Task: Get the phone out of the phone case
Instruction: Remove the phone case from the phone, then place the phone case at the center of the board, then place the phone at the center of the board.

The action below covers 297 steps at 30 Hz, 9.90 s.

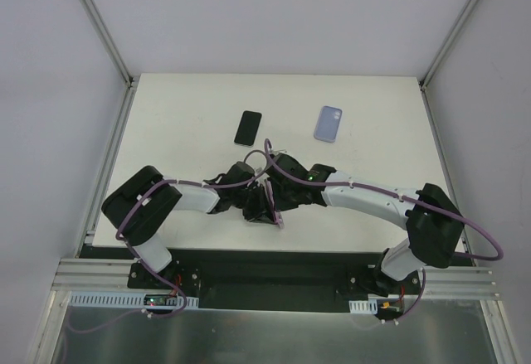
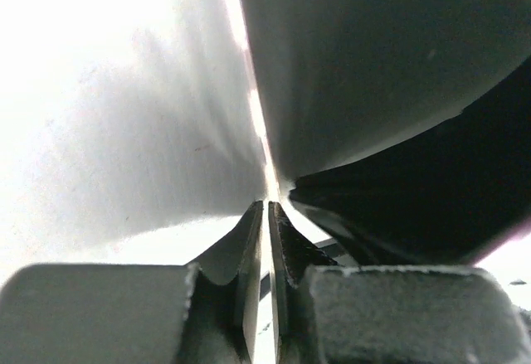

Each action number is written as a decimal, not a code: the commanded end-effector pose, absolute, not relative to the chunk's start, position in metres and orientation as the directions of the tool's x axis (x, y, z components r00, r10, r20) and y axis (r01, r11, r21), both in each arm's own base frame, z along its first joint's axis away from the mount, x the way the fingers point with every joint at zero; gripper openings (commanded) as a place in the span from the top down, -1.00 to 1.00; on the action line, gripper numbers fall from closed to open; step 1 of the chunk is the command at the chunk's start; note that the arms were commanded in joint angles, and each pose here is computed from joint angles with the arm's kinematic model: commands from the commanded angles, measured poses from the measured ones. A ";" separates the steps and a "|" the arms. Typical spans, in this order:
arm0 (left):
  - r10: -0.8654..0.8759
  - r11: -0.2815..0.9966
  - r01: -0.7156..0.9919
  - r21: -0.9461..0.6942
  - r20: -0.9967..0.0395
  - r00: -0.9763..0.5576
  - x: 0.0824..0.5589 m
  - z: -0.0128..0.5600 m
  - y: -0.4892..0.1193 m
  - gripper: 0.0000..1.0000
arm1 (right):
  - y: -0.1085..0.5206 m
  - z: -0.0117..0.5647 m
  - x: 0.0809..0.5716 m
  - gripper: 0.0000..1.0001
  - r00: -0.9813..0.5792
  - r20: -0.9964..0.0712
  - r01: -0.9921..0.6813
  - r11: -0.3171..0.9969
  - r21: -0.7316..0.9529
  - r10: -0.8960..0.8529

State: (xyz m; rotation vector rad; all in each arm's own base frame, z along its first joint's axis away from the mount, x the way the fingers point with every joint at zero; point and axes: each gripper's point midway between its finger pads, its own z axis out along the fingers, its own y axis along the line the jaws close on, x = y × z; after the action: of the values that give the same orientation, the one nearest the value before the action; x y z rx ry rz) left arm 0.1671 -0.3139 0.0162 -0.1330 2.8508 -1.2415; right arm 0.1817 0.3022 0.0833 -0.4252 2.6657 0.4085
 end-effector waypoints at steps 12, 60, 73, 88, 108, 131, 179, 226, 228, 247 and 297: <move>-0.146 0.664 -0.055 -0.746 -0.057 -0.988 0.154 0.043 -0.275 0.24 | 0.300 0.063 0.179 0.98 -0.897 -0.389 -0.308 0.929 0.205 -0.211; -0.261 0.698 -0.036 -0.715 -0.207 -0.943 0.174 0.069 -0.301 0.32 | 0.302 0.066 0.181 0.98 -0.901 -0.389 -0.294 0.930 0.222 -0.193; -0.287 0.851 -0.050 -0.523 -0.382 -0.878 0.178 0.068 -0.282 0.42 | 0.304 0.069 0.181 0.98 -0.902 -0.390 -0.289 0.929 0.231 -0.183; -0.279 0.912 -0.103 -0.397 -0.416 -0.866 0.170 0.036 -0.278 0.55 | 0.300 0.066 0.179 0.98 -0.906 -0.382 -0.283 0.933 0.221 -0.185; -0.176 0.983 -0.135 -0.122 -0.451 -0.875 0.160 0.030 -0.238 0.63 | 0.303 0.072 0.180 0.98 -0.894 -0.401 -0.302 0.929 0.214 -0.199; -0.148 0.989 -0.127 -0.076 -0.519 -0.842 0.178 0.027 -0.248 0.91 | 0.299 0.070 0.179 0.98 -0.895 -0.398 -0.299 0.934 0.196 -0.203; -0.330 0.934 -0.179 -0.310 -0.548 -0.769 0.174 0.054 -0.215 1.00 | 0.198 0.035 0.192 0.97 -0.885 -0.382 -0.285 0.958 -0.005 -0.265; -0.282 0.926 -0.071 -0.370 -0.558 -0.781 0.181 0.073 -0.240 1.00 | 0.207 0.044 0.238 0.98 -0.892 -0.392 -0.157 0.968 -0.193 -0.223; -0.276 0.924 -0.049 -0.378 -0.575 -0.770 0.183 0.083 -0.241 1.00 | 0.197 0.055 0.243 0.98 -0.890 -0.420 -0.123 0.981 -0.149 -0.176; -0.146 0.948 0.118 -0.296 -0.732 -0.666 0.260 0.168 -0.242 1.00 | 0.063 0.112 0.311 0.98 -0.819 -0.471 0.281 0.945 0.170 0.328; 0.428 0.904 0.348 0.249 -0.551 -0.716 0.341 0.089 -0.378 -0.11 | -0.006 0.120 0.265 -0.78 -0.661 -0.482 0.540 0.811 0.224 0.574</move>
State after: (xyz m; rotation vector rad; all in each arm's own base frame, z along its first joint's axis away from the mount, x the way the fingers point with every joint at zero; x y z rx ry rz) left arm 0.3438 -0.3641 0.0609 0.5667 2.4402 0.2845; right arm 0.2781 0.0009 0.1180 0.8086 2.4443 0.1251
